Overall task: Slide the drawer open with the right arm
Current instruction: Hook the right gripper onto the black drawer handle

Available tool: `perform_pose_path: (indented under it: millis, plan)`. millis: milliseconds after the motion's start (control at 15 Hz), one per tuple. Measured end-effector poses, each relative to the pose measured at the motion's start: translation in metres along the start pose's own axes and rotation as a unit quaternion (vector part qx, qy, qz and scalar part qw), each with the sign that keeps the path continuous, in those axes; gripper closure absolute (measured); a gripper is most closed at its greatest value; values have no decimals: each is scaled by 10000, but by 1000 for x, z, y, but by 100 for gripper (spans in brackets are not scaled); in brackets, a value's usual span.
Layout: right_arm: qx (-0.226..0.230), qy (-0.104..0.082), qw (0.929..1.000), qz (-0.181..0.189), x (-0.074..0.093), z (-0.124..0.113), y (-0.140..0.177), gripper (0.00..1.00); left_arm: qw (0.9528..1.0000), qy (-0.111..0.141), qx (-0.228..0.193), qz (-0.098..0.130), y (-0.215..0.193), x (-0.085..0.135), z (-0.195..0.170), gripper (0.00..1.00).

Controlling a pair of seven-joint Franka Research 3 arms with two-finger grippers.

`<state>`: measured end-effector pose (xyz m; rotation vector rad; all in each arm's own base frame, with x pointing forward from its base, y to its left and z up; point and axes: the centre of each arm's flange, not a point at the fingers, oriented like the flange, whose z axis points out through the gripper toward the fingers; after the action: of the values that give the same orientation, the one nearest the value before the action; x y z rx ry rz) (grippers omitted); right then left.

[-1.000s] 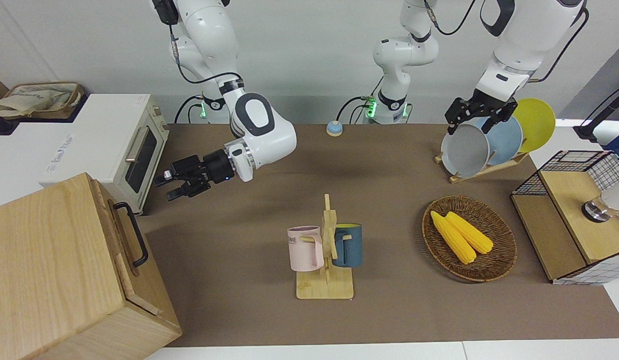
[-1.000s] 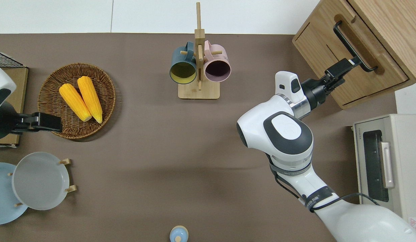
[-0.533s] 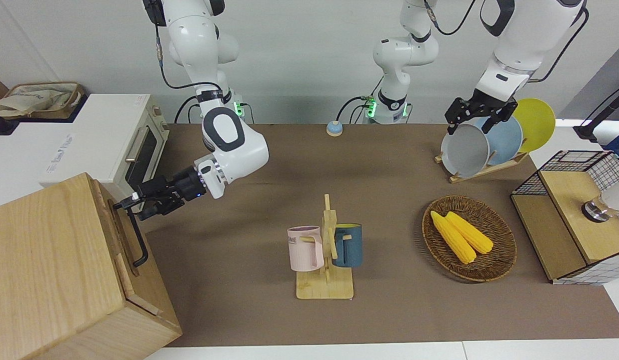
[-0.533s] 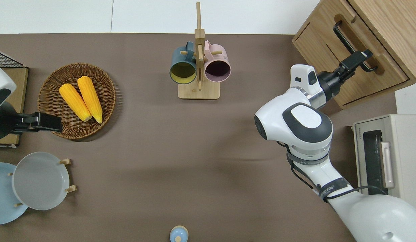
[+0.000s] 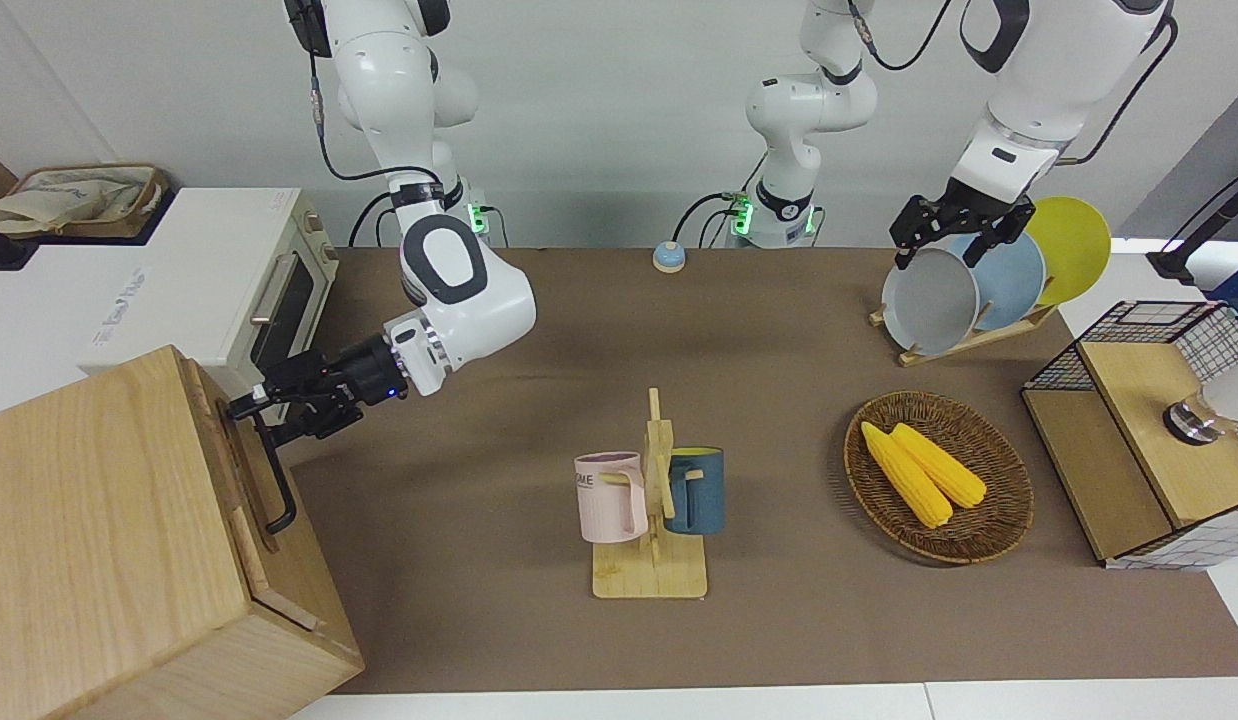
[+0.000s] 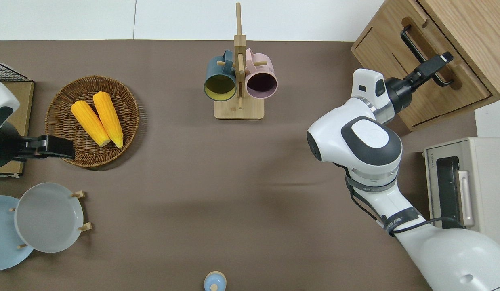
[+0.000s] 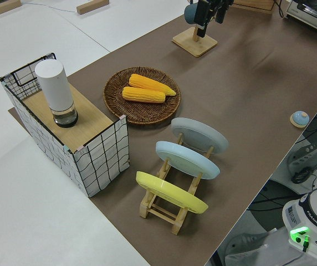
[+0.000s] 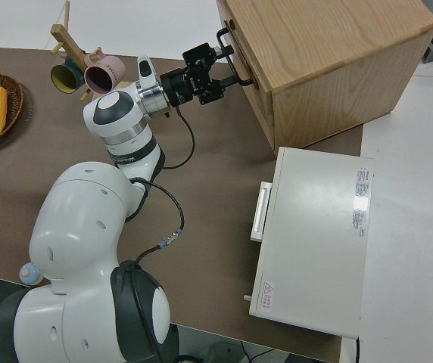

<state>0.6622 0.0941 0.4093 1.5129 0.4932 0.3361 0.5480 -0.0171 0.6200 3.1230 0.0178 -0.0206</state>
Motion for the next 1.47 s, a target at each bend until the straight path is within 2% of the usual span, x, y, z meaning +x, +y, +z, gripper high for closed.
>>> perform_pose_path:
  millis: [333, 667, 733, 867, 1000, 1267, 1467]
  plan:
    - [96, -86, 9987, 486, 8, 7, 1, 10, 10000, 0, 0, 0, 0, 0, 0, 0]
    - [154, -120, 9980, 600, 10, 8, -1, 16, 10000, 0, 0, 0, 0, 0, 0, 0]
    - [163, -123, 9979, 607, 10, 8, -2, 22, 10000, 0, 0, 0, 0, 0, 0, 0]
    - [177, -118, 9979, 616, 11, 6, -2, 25, 10000, 0, 0, 0, 0, 0, 0, 0]
    - [188, -103, 9978, 621, 12, 3, -2, 41, 10000, 0, 0, 0, 0, 0, 0, 0]
    - [312, -128, 9975, 621, 13, -1, -8, 82, 10000, 0, 0, 0, 0, 0, 0, 0]
    - [312, -132, 9975, 621, 14, -1, -7, 83, 10000, 0, 0, 0, 0, 0, 0, 1]
